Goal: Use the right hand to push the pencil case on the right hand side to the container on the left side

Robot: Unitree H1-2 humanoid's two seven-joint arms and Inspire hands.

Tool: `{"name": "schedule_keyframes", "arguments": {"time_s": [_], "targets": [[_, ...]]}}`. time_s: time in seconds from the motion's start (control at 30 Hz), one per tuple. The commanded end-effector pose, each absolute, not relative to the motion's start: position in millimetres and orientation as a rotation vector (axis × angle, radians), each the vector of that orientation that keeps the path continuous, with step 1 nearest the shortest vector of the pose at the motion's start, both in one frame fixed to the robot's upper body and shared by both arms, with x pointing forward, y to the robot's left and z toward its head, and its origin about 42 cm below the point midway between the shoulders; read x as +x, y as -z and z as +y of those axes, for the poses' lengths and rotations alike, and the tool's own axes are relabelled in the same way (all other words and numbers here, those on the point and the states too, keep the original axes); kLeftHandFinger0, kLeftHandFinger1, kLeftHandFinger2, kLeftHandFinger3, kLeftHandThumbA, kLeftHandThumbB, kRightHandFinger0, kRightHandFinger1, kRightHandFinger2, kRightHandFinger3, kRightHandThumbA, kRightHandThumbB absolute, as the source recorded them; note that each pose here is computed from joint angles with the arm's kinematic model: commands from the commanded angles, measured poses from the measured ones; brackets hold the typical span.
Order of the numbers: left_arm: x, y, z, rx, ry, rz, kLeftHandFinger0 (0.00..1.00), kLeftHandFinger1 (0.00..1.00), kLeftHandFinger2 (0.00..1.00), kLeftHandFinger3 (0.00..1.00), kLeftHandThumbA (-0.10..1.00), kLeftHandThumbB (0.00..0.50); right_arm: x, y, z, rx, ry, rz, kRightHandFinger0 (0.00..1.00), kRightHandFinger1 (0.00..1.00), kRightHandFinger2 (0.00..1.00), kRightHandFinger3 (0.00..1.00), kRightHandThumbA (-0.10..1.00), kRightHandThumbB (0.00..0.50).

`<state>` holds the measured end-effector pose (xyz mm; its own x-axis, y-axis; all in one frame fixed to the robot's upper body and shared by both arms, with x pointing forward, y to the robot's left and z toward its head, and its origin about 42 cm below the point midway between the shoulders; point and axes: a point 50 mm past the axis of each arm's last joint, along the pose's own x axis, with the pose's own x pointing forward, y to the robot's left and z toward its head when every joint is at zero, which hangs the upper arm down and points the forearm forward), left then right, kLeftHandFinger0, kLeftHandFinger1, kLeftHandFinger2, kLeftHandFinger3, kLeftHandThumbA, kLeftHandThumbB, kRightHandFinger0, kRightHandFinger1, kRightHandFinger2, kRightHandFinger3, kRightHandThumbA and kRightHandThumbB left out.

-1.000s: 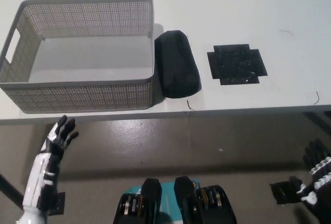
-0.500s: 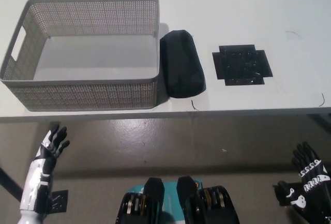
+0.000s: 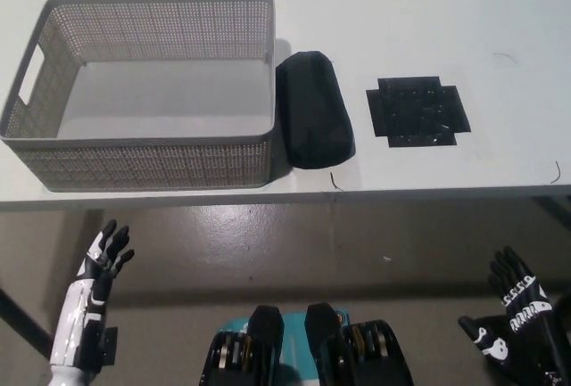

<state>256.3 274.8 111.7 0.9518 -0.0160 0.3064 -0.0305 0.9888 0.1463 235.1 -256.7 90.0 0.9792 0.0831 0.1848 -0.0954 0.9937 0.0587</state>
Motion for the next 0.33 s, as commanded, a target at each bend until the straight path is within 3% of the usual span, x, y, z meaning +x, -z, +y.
{"name": "schedule_keyframes", "arguments": {"time_s": [0.0,0.1,0.3], "targets": [[253.4,-118.6,269.5,0.149,-0.006,-0.375,1.0,1.0,1.0,1.0,0.94,0.292,238.9,-101.2,-253.4,0.049,-0.105,-0.266,1.0,1.0,1.0,1.0,1.0,0.295],[247.4,-115.2,267.7,0.142,-0.007,-0.362,1.0,1.0,1.0,1.0,0.94,0.303,235.5,-100.5,-254.6,0.046,-0.108,-0.265,1.0,1.0,1.0,1.0,1.0,0.291],[244.9,-114.5,266.8,0.15,-0.01,-0.368,1.0,1.0,1.0,1.0,0.94,0.274,236.4,-100.1,-257.6,0.057,-0.102,-0.263,1.0,1.0,1.0,1.0,1.0,0.283]]}}
